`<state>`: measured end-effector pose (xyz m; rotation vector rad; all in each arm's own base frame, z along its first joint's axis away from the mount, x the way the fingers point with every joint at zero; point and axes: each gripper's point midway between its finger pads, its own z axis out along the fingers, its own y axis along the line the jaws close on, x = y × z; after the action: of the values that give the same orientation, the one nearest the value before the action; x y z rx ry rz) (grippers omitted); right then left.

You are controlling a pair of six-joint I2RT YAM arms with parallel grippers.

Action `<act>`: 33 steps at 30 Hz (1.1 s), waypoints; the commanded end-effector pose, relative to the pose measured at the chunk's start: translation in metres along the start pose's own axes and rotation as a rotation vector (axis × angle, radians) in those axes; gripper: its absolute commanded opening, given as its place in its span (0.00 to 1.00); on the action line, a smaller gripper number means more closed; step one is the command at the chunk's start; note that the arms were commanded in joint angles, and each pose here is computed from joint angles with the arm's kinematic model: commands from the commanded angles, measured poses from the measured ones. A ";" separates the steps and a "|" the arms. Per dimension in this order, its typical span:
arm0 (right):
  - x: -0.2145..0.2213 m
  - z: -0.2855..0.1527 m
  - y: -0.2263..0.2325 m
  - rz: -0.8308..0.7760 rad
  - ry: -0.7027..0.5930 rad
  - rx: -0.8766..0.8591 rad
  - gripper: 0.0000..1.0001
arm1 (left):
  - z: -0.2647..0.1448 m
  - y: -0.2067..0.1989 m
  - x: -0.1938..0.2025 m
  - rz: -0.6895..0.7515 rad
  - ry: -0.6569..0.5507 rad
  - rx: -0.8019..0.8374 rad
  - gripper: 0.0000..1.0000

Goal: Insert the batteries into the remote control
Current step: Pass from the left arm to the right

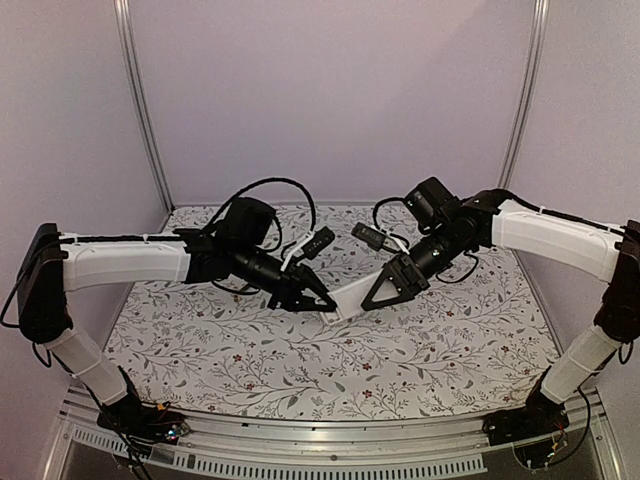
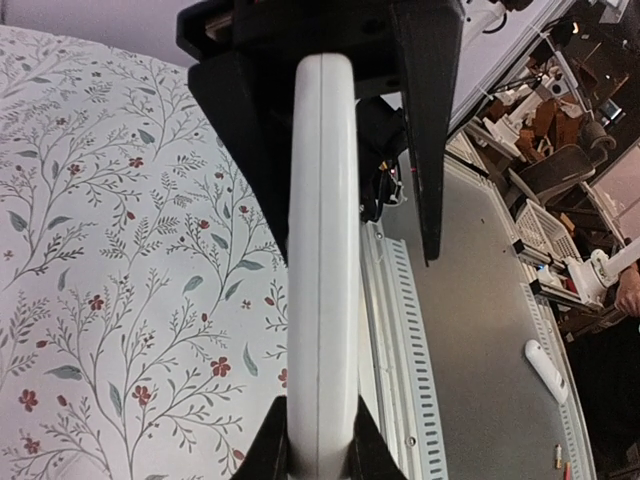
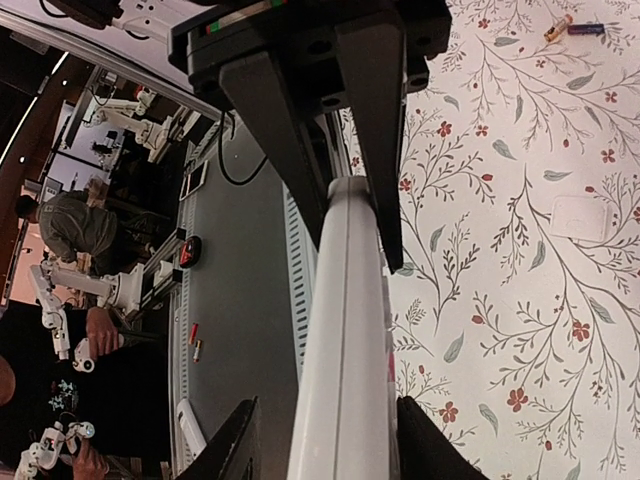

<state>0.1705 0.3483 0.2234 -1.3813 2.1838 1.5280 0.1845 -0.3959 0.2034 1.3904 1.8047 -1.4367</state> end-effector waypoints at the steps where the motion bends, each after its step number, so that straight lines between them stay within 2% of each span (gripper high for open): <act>1: -0.004 0.001 0.003 -0.028 0.015 0.000 0.42 | -0.002 -0.008 -0.008 0.036 0.000 0.015 0.00; 4: -0.004 0.005 0.003 -0.020 0.023 -0.012 0.38 | 0.000 -0.010 -0.006 0.035 0.008 0.027 0.00; 11: -0.005 0.006 0.003 -0.015 0.023 -0.035 0.36 | 0.003 -0.013 -0.003 0.042 0.026 0.039 0.00; 17: -0.005 0.007 0.009 -0.018 0.021 -0.067 0.23 | 0.002 -0.011 -0.004 0.049 0.027 0.015 0.00; 20: -0.006 0.006 0.013 -0.021 0.017 -0.096 0.14 | 0.001 -0.008 -0.003 0.051 0.028 0.000 0.05; 22: -0.006 0.006 0.014 -0.025 0.015 -0.102 0.07 | 0.000 -0.005 -0.004 0.044 0.025 -0.020 0.15; 25: -0.008 0.004 0.010 -0.030 0.008 -0.079 0.00 | -0.008 0.003 -0.009 0.045 0.006 -0.091 0.40; 29: -0.014 -0.006 -0.004 -0.029 -0.036 -0.021 0.00 | -0.032 0.017 -0.022 0.034 -0.077 -0.225 0.68; 33: -0.020 -0.014 -0.023 -0.016 -0.090 0.075 0.00 | -0.071 0.040 -0.035 0.008 -0.170 -0.438 0.89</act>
<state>0.1839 0.3517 0.2215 -1.3696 2.1655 1.5429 0.2085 -0.3744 0.2205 1.2464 1.8483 -1.2321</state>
